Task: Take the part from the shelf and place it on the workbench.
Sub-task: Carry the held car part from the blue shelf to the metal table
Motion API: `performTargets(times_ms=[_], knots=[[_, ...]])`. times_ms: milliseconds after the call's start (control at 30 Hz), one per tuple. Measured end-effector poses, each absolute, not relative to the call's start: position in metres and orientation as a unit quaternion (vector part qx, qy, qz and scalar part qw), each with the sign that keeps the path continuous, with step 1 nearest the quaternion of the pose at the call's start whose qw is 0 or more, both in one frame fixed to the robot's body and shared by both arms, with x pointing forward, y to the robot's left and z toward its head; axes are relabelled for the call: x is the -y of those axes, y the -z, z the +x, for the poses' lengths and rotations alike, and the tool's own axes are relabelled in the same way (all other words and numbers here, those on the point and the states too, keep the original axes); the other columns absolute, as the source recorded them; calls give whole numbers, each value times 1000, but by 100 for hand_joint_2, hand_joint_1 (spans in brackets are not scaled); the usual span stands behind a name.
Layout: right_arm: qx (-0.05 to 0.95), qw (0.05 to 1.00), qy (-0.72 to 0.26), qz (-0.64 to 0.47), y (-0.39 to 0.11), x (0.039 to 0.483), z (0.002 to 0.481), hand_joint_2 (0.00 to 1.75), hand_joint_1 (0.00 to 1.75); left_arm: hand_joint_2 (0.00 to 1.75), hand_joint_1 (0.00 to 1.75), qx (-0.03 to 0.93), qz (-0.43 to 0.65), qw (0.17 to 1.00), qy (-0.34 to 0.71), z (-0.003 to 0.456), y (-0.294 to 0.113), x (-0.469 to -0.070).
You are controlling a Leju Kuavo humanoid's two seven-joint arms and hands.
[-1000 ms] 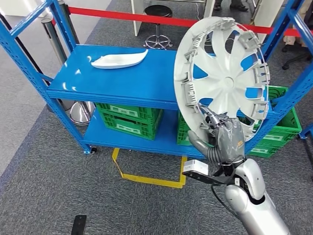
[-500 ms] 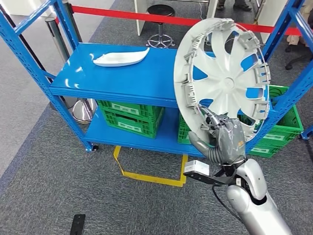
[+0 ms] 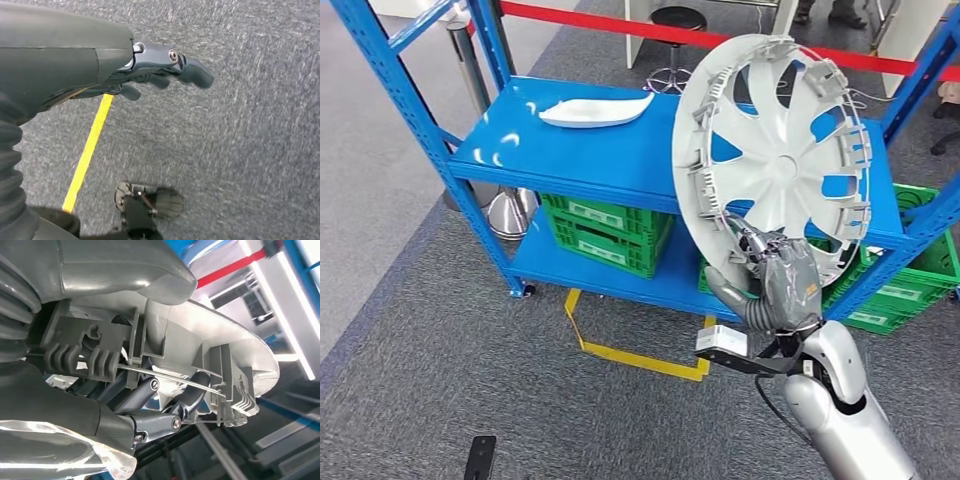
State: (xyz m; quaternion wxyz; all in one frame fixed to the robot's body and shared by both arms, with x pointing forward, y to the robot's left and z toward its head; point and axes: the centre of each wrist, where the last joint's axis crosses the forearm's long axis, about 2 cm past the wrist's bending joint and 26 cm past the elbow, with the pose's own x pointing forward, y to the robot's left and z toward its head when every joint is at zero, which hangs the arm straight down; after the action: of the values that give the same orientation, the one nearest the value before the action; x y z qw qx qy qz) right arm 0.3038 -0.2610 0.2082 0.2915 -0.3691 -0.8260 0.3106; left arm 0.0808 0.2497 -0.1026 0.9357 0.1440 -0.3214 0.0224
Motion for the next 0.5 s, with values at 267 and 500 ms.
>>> performTargets(times_ms=[267,500], knots=[[826,288,-318,-365,-209,259,305,175,175,175,0,323,140,936,-23,81,103,-248],[825,288,-321,-364,-208,260,306,175,175,175,0,323,140,936,-23,80,103,-248]])
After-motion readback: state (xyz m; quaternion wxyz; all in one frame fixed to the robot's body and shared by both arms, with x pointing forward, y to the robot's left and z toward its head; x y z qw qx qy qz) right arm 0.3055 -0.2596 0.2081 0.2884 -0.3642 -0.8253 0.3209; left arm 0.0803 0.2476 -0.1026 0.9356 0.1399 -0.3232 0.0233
